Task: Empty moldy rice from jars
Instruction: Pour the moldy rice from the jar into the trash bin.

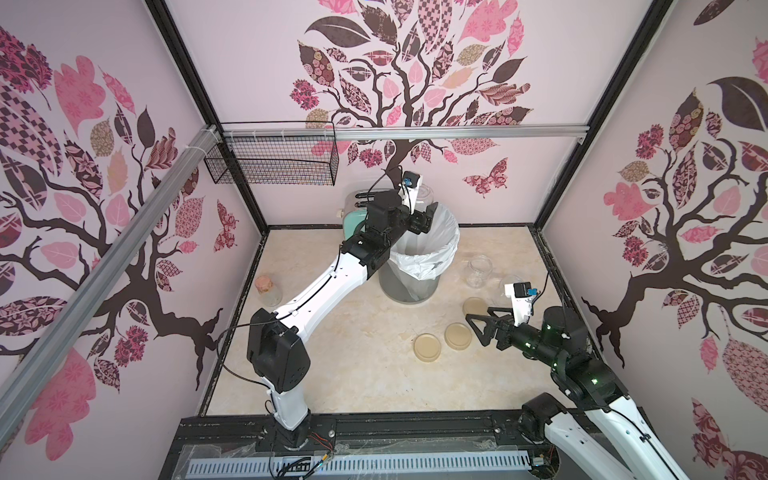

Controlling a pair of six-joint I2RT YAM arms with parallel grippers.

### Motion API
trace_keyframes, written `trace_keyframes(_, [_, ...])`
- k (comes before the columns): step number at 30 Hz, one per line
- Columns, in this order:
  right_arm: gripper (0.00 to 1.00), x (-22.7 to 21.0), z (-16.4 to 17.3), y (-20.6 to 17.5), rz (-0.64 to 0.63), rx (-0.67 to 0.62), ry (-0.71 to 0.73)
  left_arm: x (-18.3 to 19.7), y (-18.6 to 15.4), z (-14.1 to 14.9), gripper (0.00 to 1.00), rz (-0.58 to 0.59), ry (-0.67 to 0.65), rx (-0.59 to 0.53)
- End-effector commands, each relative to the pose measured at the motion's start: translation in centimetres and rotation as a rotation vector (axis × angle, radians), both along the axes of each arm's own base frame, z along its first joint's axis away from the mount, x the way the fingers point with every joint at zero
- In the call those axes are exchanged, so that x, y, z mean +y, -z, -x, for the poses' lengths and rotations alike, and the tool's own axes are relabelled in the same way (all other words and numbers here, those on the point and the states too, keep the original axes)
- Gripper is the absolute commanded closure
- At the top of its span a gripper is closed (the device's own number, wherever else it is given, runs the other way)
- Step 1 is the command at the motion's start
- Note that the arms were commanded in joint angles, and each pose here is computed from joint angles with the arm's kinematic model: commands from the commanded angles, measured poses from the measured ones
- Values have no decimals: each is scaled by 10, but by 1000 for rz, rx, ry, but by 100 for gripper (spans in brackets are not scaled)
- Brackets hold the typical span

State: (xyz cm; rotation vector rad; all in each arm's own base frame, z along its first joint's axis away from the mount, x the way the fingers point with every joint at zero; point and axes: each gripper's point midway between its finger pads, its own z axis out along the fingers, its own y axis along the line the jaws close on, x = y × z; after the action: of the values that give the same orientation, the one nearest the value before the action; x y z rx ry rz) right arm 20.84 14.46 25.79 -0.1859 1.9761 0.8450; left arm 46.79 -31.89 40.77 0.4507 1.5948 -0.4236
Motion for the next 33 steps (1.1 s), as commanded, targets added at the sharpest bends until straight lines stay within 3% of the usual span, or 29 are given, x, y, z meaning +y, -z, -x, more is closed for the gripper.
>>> trace_keyframes(1, [1, 0, 1, -4, -5, 0, 0, 34, -43, -3, 29, 141, -34, -54])
trace_keyframes(4, [1, -2, 1, -3, 9, -6, 4, 16, -47, 15, 28, 61, -1, -104])
trace_keyframes(9, [1, 2, 1, -4, -15, 0, -10, 26, -46, 8, 29, 92, -17, -78])
trace_keyframes(13, [1, 0, 0, -2, -9, 0, 3, -1, -44, 26, 26, -50, 3, -158])
trace_keyframes(17, [0, 1, 2, -6, -11, -2, -8, 23, -45, 4, 30, 91, -12, -80])
trace_keyframes(20, [1, -2, 2, -6, -6, -11, 8, -3, -41, 22, 27, -99, -10, -172])
trace_keyframes(21, [1, -2, 2, -6, -7, -12, 7, -2, -41, 20, 26, -105, -20, -166])
trace_keyframes(26, [1, -1, 3, -5, -8, -6, -2, 34, -43, -4, 29, 134, -61, -31])
trace_keyframes(33, [0, -1, 1, -2, -11, -7, 3, 20, -47, 26, 30, 127, -53, -24])
